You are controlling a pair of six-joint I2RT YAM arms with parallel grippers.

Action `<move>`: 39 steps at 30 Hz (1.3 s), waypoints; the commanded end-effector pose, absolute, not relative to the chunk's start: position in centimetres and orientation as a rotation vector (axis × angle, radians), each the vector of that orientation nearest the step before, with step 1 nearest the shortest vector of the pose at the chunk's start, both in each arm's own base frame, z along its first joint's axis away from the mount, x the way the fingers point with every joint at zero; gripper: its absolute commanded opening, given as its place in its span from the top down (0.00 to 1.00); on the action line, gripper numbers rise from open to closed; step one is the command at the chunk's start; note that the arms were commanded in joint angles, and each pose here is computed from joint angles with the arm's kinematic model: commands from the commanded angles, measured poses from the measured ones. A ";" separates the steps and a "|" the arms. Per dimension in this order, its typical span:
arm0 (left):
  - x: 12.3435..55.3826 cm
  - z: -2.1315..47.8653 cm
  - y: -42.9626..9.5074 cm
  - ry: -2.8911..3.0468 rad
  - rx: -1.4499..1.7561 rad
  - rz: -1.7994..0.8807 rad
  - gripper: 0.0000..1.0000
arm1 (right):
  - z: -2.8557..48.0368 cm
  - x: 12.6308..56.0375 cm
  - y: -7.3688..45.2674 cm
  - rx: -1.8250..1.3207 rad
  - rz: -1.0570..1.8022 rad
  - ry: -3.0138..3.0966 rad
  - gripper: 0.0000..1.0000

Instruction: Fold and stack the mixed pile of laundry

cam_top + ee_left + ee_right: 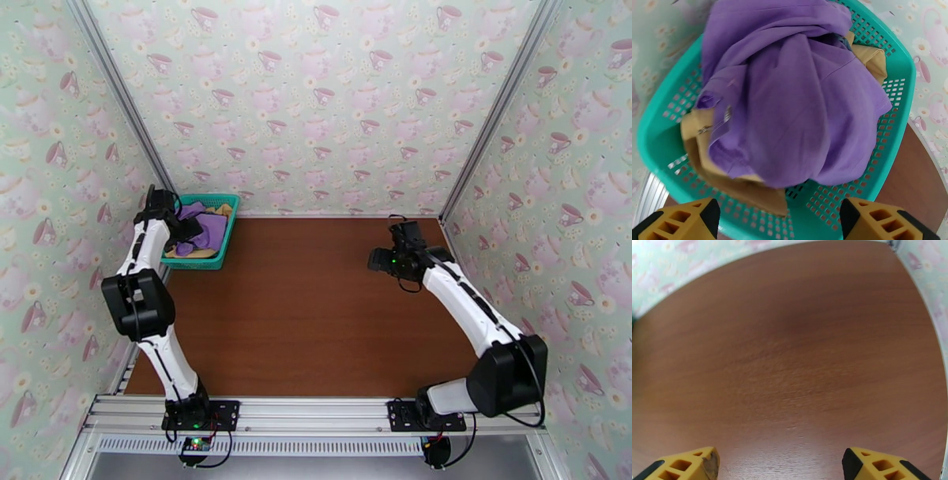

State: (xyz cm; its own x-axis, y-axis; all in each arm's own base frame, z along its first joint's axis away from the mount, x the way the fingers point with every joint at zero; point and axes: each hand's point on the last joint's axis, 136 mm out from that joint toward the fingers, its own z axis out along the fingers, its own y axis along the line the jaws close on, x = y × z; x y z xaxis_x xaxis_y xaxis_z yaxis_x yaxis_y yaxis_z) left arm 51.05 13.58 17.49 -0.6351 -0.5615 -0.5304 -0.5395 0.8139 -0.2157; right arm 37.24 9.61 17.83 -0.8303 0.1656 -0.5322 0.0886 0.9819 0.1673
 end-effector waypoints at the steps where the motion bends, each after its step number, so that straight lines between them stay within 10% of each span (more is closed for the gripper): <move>1: 53.3 17.8 13.8 2.360 -0.749 -0.053 0.14 | 18.0 38.6 11.4 0.159 0.232 2.532 0.14; 10: 55.8 12.6 14.1 2.401 -0.727 -0.064 0.20 | 16.4 39.2 13.5 0.114 0.224 2.564 0.17; 24: 55.1 21.9 13.3 2.246 -0.632 -0.093 1.00 | 18.3 38.1 15.3 0.053 0.220 2.549 0.34; 39: 47.3 42.2 -0.8 2.117 -0.263 -0.260 1.00 | 23.0 34.7 12.9 0.060 0.212 2.416 0.35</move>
State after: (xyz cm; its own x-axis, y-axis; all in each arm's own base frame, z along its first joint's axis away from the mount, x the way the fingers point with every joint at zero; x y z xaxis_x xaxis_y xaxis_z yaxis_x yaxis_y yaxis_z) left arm 50.87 4.53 39.91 -0.4579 -0.3531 -0.8158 -0.2035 0.9350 -0.2905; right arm 35.91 13.99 22.78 -0.7592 0.1083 -0.6418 -0.0300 0.9792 0.2007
